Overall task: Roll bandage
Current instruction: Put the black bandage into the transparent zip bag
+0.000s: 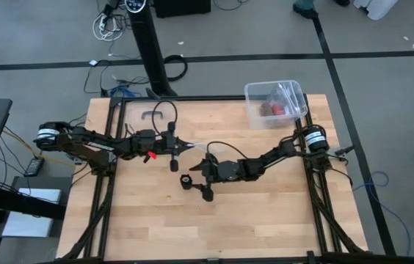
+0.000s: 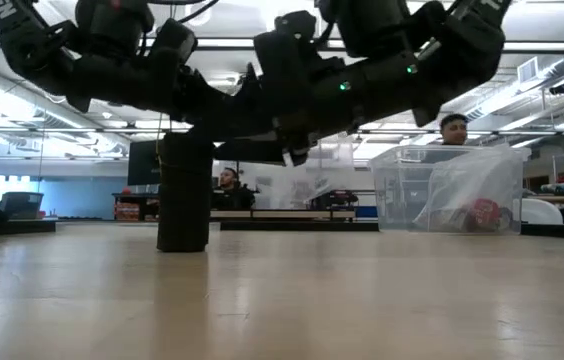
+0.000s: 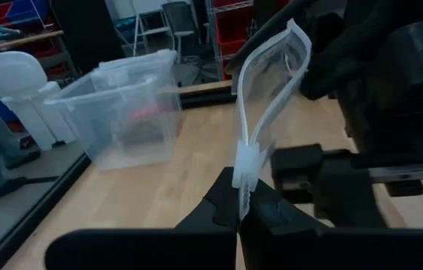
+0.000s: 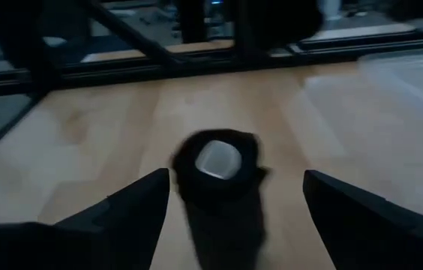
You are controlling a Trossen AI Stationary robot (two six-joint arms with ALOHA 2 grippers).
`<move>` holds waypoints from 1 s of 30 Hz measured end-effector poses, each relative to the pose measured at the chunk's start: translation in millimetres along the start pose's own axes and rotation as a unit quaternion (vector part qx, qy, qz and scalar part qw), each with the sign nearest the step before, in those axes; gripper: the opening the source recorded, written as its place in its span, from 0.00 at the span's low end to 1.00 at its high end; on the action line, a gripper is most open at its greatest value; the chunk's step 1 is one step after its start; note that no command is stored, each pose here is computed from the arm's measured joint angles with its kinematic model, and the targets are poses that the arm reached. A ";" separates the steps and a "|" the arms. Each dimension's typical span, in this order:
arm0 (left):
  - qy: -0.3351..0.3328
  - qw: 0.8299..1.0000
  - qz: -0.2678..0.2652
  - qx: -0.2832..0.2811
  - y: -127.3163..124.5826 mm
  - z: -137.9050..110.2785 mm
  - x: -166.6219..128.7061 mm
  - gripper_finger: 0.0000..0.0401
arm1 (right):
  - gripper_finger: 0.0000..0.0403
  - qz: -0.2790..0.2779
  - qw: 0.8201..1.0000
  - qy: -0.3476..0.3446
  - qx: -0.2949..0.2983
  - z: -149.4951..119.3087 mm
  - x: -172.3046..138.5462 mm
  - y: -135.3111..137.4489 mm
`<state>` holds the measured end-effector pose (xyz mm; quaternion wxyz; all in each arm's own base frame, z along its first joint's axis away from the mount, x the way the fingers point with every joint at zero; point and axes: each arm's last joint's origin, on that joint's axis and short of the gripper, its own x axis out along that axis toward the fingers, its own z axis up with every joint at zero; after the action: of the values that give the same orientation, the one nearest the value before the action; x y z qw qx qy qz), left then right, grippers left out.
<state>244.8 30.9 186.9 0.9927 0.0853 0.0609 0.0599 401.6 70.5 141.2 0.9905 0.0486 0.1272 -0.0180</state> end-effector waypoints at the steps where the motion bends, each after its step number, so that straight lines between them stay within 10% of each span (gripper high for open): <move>1: 0.000 1.000 0.000 -0.001 -0.2 -1.2 -0.8 0.01 | 0.77 0.011 1.000 0.001 0.002 0.2 3.3 -0.5; 14: -0.014 1.000 0.000 -0.013 -1.1 -5.0 -5.4 0.01 | 0.69 0.062 0.998 0.017 0.005 -2.6 16.8 -2.5; 24: -0.014 1.000 0.003 -0.015 -0.9 -4.9 -5.4 0.01 | 0.12 0.079 0.997 0.013 -0.018 5.1 19.6 0.3; 30: -0.005 1.000 0.022 -0.017 0.0 -6.2 -5.3 0.01 | 0.10 0.112 0.993 0.009 -0.035 44.2 -6.7 16.2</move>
<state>238.8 31.3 181.4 0.9927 0.0700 0.0531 0.0821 406.9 82.3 187.0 0.9862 0.0279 0.1304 0.0979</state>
